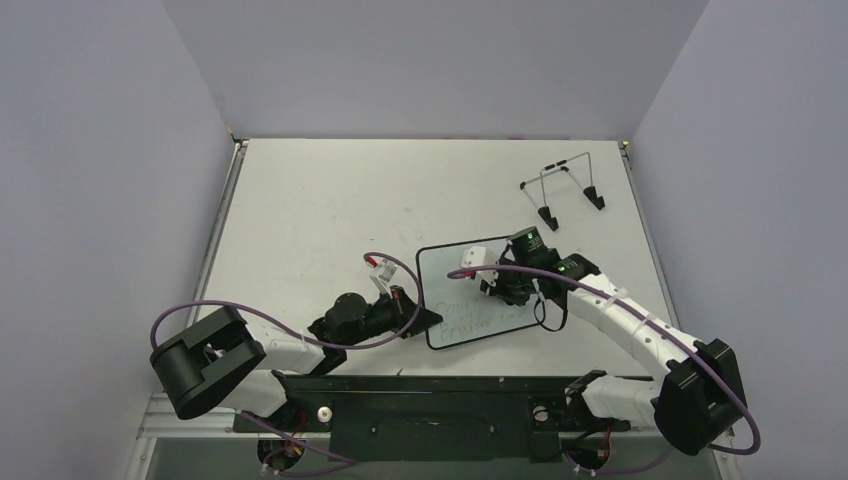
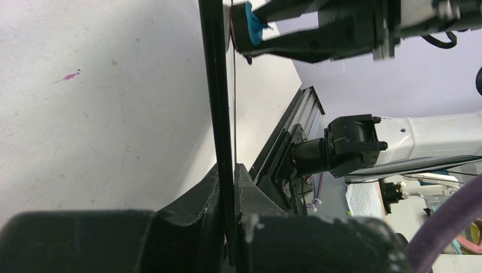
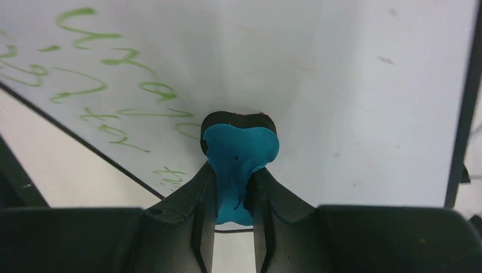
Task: Erase the whiteboard
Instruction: Erase the whiteboard at the center of the board.
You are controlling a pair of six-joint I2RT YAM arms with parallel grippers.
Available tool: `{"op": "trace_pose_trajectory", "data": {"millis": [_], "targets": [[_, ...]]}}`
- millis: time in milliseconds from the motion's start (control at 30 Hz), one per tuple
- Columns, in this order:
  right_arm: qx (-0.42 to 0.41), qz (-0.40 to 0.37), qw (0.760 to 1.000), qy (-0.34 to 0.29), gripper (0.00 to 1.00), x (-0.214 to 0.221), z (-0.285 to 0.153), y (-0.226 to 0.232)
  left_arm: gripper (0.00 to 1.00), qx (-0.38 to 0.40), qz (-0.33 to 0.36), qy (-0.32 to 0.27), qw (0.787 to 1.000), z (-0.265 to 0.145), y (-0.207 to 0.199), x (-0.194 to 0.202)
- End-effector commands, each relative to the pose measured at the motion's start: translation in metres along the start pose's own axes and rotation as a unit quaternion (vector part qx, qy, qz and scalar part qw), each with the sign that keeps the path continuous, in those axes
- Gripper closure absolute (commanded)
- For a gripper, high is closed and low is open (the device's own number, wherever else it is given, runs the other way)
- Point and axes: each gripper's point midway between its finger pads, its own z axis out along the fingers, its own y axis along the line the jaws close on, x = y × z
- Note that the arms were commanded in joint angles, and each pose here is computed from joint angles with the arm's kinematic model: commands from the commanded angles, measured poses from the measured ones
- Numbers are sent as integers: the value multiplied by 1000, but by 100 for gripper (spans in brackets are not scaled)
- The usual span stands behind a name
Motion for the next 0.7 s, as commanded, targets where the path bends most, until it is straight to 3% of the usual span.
{"op": "trace_pose_trajectory", "data": {"millis": [0, 100, 233, 500, 667], "targets": [[115, 93, 989, -10, 100, 9, -11, -58, 100, 90, 42, -30, 995, 1, -47, -22], [183, 158, 969, -46, 100, -3, -21, -95, 100, 92, 41, -29, 994, 1, -48, -21], [181, 183, 963, -86, 100, -34, -16, -104, 100, 92, 39, -29, 995, 2, -49, -22], [56, 129, 977, -163, 100, -119, -2, -47, 100, 92, 42, -26, 995, 6, -52, -25], [5, 124, 976, -178, 100, -137, -2, -22, 100, 91, 45, -26, 994, 7, -54, -26]]}}
